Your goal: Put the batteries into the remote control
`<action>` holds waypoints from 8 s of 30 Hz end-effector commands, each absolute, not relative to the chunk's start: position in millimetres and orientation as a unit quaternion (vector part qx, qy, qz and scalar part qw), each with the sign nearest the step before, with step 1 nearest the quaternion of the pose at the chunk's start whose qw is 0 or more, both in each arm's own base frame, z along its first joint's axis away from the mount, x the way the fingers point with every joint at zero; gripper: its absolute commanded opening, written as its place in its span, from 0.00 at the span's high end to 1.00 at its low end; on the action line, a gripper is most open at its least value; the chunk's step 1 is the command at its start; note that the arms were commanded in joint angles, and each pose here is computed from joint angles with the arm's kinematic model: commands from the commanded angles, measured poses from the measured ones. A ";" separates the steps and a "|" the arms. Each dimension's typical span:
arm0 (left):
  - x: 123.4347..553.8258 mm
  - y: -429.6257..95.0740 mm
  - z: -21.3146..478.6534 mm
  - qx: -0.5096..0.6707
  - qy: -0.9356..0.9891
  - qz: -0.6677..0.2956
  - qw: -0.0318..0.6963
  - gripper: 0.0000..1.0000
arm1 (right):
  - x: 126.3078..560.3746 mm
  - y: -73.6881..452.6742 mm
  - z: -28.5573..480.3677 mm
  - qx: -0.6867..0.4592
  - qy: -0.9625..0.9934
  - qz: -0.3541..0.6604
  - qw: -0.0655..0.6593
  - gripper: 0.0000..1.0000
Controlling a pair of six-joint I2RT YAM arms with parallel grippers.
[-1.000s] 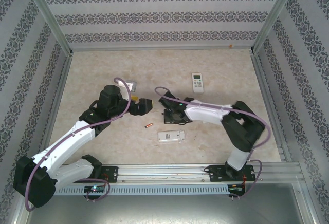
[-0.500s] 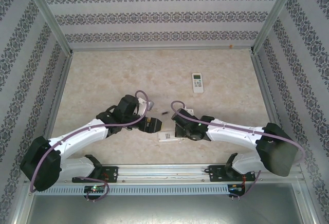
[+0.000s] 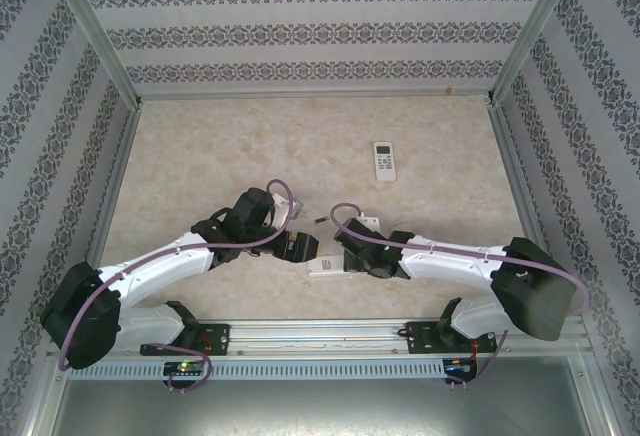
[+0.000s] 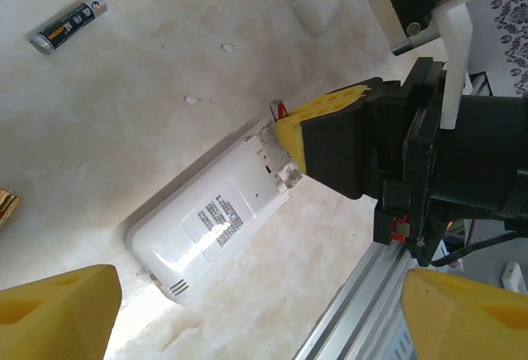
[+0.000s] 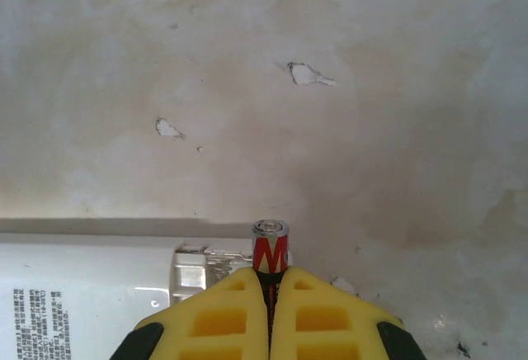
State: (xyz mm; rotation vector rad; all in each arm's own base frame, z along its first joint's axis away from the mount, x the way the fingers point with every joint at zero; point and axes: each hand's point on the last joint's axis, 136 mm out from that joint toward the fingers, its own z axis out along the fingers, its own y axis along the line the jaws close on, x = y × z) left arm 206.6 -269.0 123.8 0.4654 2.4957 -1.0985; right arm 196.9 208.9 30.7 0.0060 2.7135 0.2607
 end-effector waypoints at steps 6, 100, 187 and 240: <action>206.6 -271.5 120.6 0.162 0.886 -0.391 0.191 0.10 | 190.1 214.0 22.5 -0.019 0.976 0.082 0.201 0.93; 187.0 -283.3 25.1 0.034 0.963 -0.259 0.059 0.63 | 107.3 193.7 -28.3 0.039 0.999 -0.002 -0.022 1.00; 218.8 -184.6 142.4 0.042 0.877 -0.231 0.420 0.02 | 306.2 283.3 24.4 -0.457 0.887 0.055 0.034 0.51; 215.5 -231.2 163.8 0.102 0.831 -0.341 0.427 0.00 | 153.8 215.9 37.5 0.045 0.988 0.138 0.057 0.90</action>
